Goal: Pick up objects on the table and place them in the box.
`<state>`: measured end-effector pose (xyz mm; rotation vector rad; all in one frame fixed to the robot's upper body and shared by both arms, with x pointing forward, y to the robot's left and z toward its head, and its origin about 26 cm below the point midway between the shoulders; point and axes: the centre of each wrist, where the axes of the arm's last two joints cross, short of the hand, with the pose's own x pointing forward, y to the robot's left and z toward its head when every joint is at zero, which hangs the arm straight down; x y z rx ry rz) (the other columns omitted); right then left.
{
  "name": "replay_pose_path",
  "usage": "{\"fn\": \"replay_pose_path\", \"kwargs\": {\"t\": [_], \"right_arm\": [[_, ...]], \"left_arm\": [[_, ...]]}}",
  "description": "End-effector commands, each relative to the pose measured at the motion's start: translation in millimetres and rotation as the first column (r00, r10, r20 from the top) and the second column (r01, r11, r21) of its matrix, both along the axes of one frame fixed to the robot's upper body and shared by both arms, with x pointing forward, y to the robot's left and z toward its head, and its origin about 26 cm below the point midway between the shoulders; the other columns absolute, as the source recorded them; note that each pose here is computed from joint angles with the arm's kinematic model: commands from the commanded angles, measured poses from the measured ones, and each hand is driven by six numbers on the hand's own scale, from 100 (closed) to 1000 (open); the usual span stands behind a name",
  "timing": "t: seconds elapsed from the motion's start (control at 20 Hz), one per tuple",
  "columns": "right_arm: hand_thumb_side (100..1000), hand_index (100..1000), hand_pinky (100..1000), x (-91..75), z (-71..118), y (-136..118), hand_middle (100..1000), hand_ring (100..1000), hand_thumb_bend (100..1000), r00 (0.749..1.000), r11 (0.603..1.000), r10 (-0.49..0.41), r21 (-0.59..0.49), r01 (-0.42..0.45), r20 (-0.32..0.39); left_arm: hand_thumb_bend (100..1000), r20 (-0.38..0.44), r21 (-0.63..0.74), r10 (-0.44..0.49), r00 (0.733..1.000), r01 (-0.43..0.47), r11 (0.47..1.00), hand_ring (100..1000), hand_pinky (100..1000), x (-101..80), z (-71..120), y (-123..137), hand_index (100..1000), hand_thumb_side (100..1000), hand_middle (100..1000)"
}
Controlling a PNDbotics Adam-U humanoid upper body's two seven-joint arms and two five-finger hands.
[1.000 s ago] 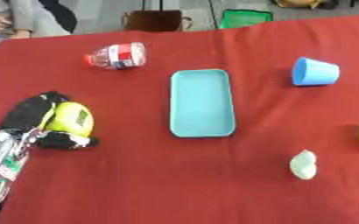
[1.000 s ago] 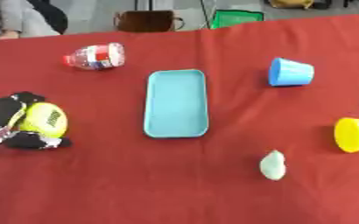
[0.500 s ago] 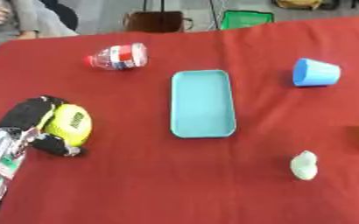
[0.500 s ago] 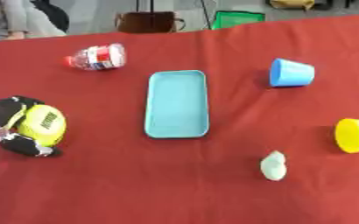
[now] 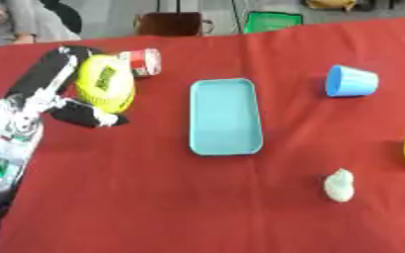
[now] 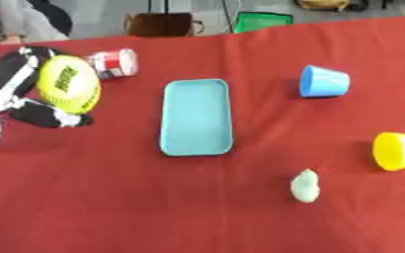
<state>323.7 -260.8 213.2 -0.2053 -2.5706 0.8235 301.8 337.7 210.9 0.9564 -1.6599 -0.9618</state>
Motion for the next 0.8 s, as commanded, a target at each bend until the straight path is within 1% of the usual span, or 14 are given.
{"fn": "replay_pose_path", "kwargs": {"t": [0.05, 0.1, 0.15, 0.2, 0.25, 0.3, 0.35, 0.5, 0.55, 0.6, 0.65, 0.8], "right_arm": [[535, 923, 643, -0.1, 4.5, 2, 723, 688, 765, 1.0, 1.0, 0.019, -0.006, -0.019, 0.013], [535, 923, 643, 0.1, 4.2, 3, 723, 688, 765, 1.0, 1.0, 0.024, -0.007, -0.024, 0.012], [534, 923, 644, 0.2, 4.0, 4, 723, 689, 765, 0.999, 1.0, 0.031, -0.008, -0.03, 0.012], [534, 923, 644, 0.4, 3.8, 4, 723, 689, 765, 0.999, 0.999, 0.035, -0.009, -0.035, 0.011], [533, 923, 644, 0.5, 3.7, 5, 723, 688, 765, 0.999, 0.999, 0.04, -0.01, -0.04, 0.01], [533, 923, 644, 0.7, 3.5, 6, 723, 688, 765, 0.999, 0.999, 0.045, -0.011, -0.045, 0.009], [534, 923, 643, 0.8, 3.3, 7, 723, 688, 765, 0.999, 0.999, 0.05, -0.012, -0.05, 0.009], [536, 924, 643, 1.1, 2.8, 8, 723, 688, 763, 0.998, 0.998, 0.061, -0.014, -0.061, 0.007], [536, 924, 644, 1.2, 3.0, 9, 724, 689, 763, 0.998, 0.998, 0.066, -0.014, -0.066, 0.008], [536, 924, 644, 1.3, 3.3, 10, 724, 689, 763, 0.997, 0.997, 0.071, -0.015, -0.071, 0.009], [536, 924, 644, 1.4, 3.5, 11, 724, 688, 762, 0.997, 0.997, 0.075, -0.014, -0.075, 0.009], [536, 925, 644, 1.5, 3.3, 11, 724, 688, 763, 0.997, 0.997, 0.08, -0.013, -0.08, 0.008]], "left_arm": [[439, -0.016, 0.024, -0.081, 0.997, 0.082, 0.996, 377, 100, 14.4, 17.0, -4, 698, 323, 593], [459, -0.033, 0.032, -0.11, 0.993, 0.111, 0.993, 385, 100, 23.1, 19.1, -7, 701, 320, 596], [458, -0.051, 0.053, -0.136, 0.989, 0.138, 0.989, 391, 100, 32.4, 20.3, -12, 707, 325, 600], [467, -0.066, 0.071, -0.15, 0.986, 0.155, 0.985, 416, 100, 40.4, 19.4, -14, 725, 345, 613], [496, -0.083, 0.082, -0.178, 0.981, 0.185, 0.979, 429, 100, 48.3, 16.7, -18, 735, 339, 617], [496, -0.095, 0.104, -0.185, 0.978, 0.194, 0.975, 429, 100, 57.4, 13.6, -21, 735, 339, 617], [517, -0.101, 0.128, -0.189, 0.977, 0.201, 0.971, 436, 100, 66.3, 8.7, -24, 740, 351, 618], [540, -0.086, 0.157, -0.202, 0.976, 0.214, 0.964, 432, 100, 87.1, -8.4, -35, 745, 372, 618], [557, -0.073, 0.157, -0.21, 0.975, 0.22, 0.963, 437, 111, 92.6, -14.3, -40, 744, 376, 618], [557, -0.061, 0.157, -0.218, 0.974, 0.225, 0.962, 437, 111, 97.4, -20.3, -45, 744, 376, 618], [546, -0.053, 0.157, -0.23, 0.972, 0.235, 0.959, 451, 136, 101.1, -26.3, -51, 745, 388, 620], [535, -0.057, 0.171, -0.275, 0.96, 0.281, 0.944, 461, 159, 108.4, -41.6, -66, 751, 406, 626]]}}
